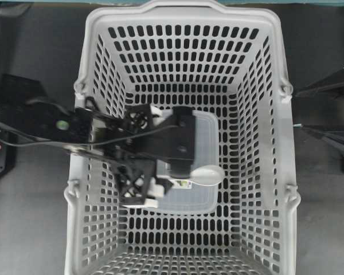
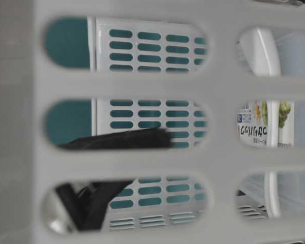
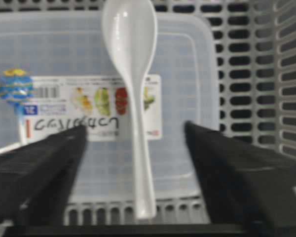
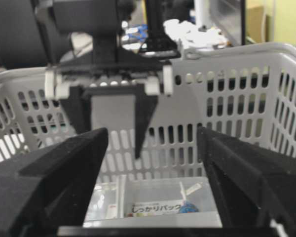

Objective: Pick up the chinese spoon from the shopping basket with the left arm.
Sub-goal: 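Lower the open left gripper around the white spoon's handle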

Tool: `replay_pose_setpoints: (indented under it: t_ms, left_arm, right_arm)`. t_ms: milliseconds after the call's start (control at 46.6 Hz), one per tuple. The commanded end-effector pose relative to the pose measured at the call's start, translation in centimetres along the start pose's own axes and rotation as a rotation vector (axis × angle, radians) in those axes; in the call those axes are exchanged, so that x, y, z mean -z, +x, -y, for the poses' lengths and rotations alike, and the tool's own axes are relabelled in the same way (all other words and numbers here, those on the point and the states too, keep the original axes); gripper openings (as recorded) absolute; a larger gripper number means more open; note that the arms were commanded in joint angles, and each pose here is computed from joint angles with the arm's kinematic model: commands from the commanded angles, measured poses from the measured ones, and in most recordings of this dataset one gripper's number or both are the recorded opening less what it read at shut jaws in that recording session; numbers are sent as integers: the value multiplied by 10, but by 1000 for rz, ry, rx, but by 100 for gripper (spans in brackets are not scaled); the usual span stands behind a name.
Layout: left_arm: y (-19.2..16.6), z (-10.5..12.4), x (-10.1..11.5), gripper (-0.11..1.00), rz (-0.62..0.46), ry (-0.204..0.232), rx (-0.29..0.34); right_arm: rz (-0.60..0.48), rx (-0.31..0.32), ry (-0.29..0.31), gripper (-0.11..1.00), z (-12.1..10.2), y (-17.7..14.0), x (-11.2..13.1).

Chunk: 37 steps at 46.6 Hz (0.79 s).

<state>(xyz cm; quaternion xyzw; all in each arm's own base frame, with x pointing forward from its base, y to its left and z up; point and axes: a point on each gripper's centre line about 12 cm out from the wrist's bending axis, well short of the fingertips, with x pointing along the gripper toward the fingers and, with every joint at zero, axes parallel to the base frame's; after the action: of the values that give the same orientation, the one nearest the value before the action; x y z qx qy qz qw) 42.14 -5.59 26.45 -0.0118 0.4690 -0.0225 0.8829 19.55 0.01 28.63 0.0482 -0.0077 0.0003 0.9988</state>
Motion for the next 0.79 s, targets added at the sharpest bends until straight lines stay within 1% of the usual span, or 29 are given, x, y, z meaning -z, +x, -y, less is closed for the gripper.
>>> replay_pose_setpoints:
  t_ms: [0,21,64,214,365,600,643,708,772]
  left_arm:
    - [6,3,-9,86,5,-8,1]
    - [10,2,-8,89,-1,-12,-1]
    - [19,2,-6,90,-21,-16,-3]
    - [43,6,1,85,-72,-5,-5]
    - [59,9,5,85,-102,3,-5]
    - [76,8,18,83,-154,1,-13]
    - [77,7,18,81,-157,2,-13]
    - [76,8,18,76,-154,8,-12]
    - [76,8,18,65,-152,9,-12]
  right_arm:
    - [12,-2,0,70,-1,1,-4]
    - [12,-1,-2,70,0,1,-4]
    - [12,-2,-2,70,-1,1,-4]
    - [11,-2,0,70,-1,1,-4]
    - [9,-1,-2,69,0,1,-3]
    - [5,0,1,69,0,1,-1]
    - [5,0,1,69,0,1,-1]
    - [4,-1,1,69,0,1,-1]
    - [4,-1,1,69,0,1,-1]
